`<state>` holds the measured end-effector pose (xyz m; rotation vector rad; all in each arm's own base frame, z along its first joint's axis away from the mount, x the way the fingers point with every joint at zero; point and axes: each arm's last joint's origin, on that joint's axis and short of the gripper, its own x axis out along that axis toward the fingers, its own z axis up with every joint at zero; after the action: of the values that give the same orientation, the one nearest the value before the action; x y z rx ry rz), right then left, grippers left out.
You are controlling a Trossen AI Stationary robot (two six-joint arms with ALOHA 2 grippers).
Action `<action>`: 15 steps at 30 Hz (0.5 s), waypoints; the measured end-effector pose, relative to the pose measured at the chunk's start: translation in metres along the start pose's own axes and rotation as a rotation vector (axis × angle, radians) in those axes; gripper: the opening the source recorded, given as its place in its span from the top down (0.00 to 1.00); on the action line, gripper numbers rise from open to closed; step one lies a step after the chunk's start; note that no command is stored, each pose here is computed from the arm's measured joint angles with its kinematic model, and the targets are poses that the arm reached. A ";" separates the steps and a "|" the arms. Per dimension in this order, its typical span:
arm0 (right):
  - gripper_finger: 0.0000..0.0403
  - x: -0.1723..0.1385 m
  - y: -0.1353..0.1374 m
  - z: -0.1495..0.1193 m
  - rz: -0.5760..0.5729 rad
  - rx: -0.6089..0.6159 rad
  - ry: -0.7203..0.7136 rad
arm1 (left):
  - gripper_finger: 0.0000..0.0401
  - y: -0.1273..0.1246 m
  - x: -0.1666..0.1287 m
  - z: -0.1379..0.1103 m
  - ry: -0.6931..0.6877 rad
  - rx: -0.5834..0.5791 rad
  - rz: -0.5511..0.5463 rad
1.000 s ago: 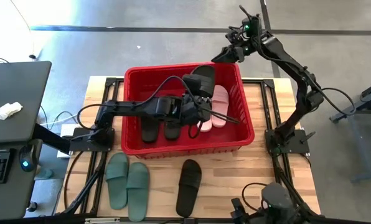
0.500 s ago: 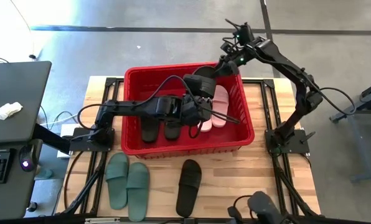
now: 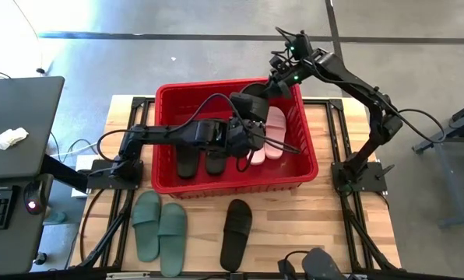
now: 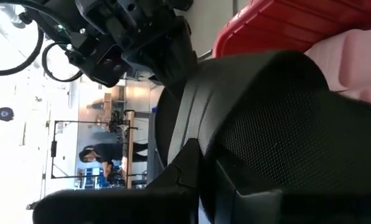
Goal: Pick and place slides into bin
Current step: Stack the black slipper on top of the pink slipper in the red bin
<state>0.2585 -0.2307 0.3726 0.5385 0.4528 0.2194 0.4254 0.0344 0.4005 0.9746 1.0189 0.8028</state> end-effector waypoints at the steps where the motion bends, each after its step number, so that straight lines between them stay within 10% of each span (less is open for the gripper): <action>1: 0.81 0.001 0.001 0.000 0.005 0.000 0.000 | 0.99 0.000 0.000 0.000 -0.004 -0.001 -0.005; 4: 0.94 0.000 0.001 0.000 0.009 -0.005 -0.001 | 0.96 0.000 0.003 -0.001 -0.011 -0.007 -0.026; 15: 0.95 -0.002 -0.002 0.000 -0.046 -0.040 -0.001 | 0.82 0.000 0.010 -0.005 -0.057 -0.029 -0.146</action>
<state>0.2570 -0.2329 0.3723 0.4884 0.4578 0.1841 0.4235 0.0443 0.3959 0.8833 1.0143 0.6636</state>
